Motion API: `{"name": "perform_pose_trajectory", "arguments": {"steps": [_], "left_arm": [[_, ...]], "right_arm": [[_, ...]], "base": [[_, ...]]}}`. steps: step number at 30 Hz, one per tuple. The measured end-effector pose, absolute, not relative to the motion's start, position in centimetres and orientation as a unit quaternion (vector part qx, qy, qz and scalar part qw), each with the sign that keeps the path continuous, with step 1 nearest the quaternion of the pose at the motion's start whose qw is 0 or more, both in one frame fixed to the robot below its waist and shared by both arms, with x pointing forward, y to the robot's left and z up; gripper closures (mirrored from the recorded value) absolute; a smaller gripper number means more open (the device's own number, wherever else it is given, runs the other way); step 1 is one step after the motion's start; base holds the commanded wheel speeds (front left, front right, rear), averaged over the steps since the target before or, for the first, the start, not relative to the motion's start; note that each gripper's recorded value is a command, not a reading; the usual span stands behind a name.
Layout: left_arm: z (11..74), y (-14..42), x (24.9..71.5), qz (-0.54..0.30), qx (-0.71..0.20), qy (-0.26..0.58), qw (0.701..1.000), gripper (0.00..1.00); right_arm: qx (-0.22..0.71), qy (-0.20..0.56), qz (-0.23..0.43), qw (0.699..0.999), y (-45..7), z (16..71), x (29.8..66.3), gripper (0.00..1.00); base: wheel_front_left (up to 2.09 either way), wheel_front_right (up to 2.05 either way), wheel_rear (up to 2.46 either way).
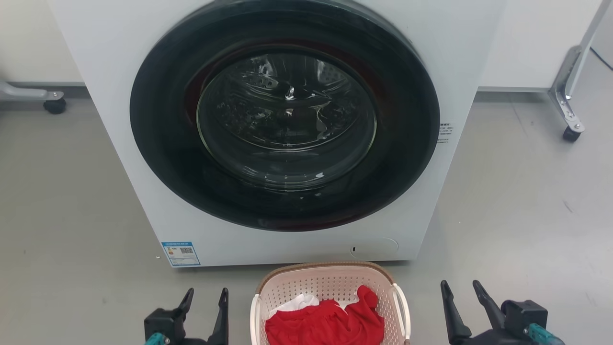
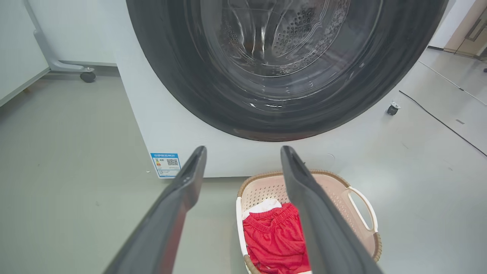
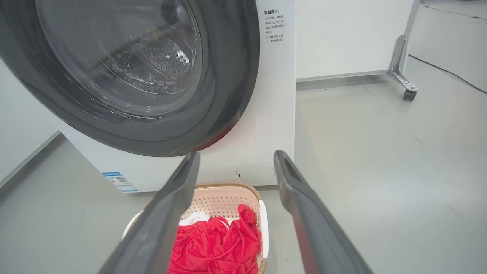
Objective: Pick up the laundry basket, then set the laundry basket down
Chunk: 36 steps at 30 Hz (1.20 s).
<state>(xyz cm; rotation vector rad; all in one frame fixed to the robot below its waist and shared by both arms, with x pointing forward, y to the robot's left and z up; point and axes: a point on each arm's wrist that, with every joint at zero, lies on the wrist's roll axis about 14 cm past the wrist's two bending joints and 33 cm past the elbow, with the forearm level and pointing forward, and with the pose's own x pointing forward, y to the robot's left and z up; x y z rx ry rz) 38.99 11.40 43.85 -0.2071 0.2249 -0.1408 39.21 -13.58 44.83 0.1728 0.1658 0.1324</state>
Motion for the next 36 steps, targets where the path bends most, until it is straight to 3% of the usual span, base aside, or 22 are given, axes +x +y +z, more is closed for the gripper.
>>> {"name": "perform_pose_trajectory", "arguments": {"steps": [20, 36], "left_arm": [[45.9, 12.1, 35.5, -0.057, -0.101, 0.058, 0.992, 0.0], [46.8, 12.8, 34.5, -0.04, -0.093, 0.037, 0.994, 0.0]], "right_arm": [[0.07, 0.041, 0.057, 0.995, -14.3, 46.5, 35.5, 0.0], [0.062, 0.026, 0.052, 0.996, -14.6, 47.3, 34.7, 0.0]], "base": [[0.0, 0.0, 0.0], [0.0, 0.0, 0.0]]}}
